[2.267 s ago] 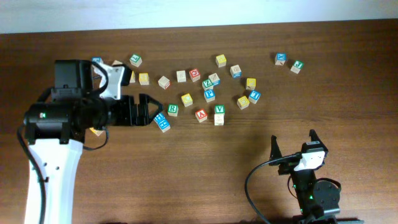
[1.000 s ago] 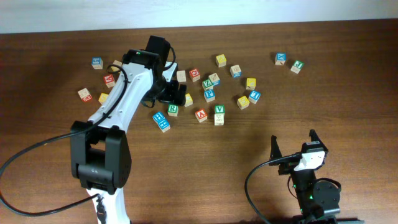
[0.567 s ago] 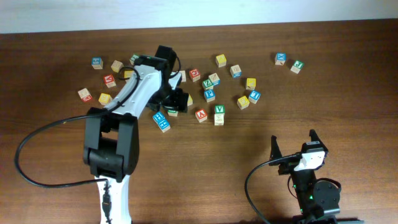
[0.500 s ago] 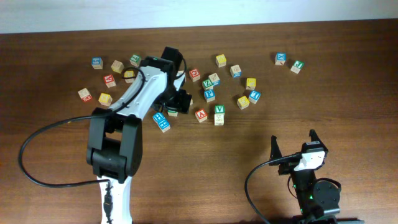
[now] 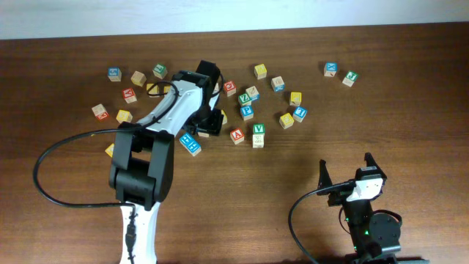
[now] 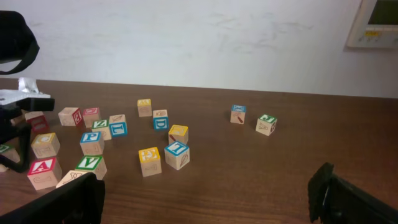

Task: Spell out RSS
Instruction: 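Reach the left gripper forward to the green R block, then grasp the green R block with the left gripper and lift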

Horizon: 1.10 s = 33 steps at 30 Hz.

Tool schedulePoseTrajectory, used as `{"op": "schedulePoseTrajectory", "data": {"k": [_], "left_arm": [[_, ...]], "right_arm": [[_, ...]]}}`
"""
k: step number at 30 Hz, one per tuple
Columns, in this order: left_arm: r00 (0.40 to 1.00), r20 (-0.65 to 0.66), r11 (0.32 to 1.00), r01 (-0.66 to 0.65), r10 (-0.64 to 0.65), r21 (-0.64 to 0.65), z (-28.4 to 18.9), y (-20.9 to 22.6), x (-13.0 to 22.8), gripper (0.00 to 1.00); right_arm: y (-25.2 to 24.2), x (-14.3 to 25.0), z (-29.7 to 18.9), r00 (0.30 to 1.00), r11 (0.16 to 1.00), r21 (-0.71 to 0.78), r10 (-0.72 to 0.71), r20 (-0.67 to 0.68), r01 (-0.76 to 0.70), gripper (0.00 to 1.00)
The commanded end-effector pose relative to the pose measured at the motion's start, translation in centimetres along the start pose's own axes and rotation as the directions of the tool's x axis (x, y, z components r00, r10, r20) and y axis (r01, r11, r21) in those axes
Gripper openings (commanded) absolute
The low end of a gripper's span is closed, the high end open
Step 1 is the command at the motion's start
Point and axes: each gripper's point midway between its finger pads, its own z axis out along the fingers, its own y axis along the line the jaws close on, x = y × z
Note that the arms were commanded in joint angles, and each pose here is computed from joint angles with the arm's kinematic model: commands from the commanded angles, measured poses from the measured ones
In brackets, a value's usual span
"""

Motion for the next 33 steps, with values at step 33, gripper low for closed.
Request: {"op": "schedulePoseTrajectory", "data": {"k": [33], "left_arm": [[1.000, -0.016, 1.000, 0.015, -0.015, -0.010, 1.03, 0.24, 0.22, 0.31]], "right_arm": [[-0.34, 0.27, 0.00, 1.000, 1.000, 0.016, 0.008, -0.005, -0.008, 0.98]]}}
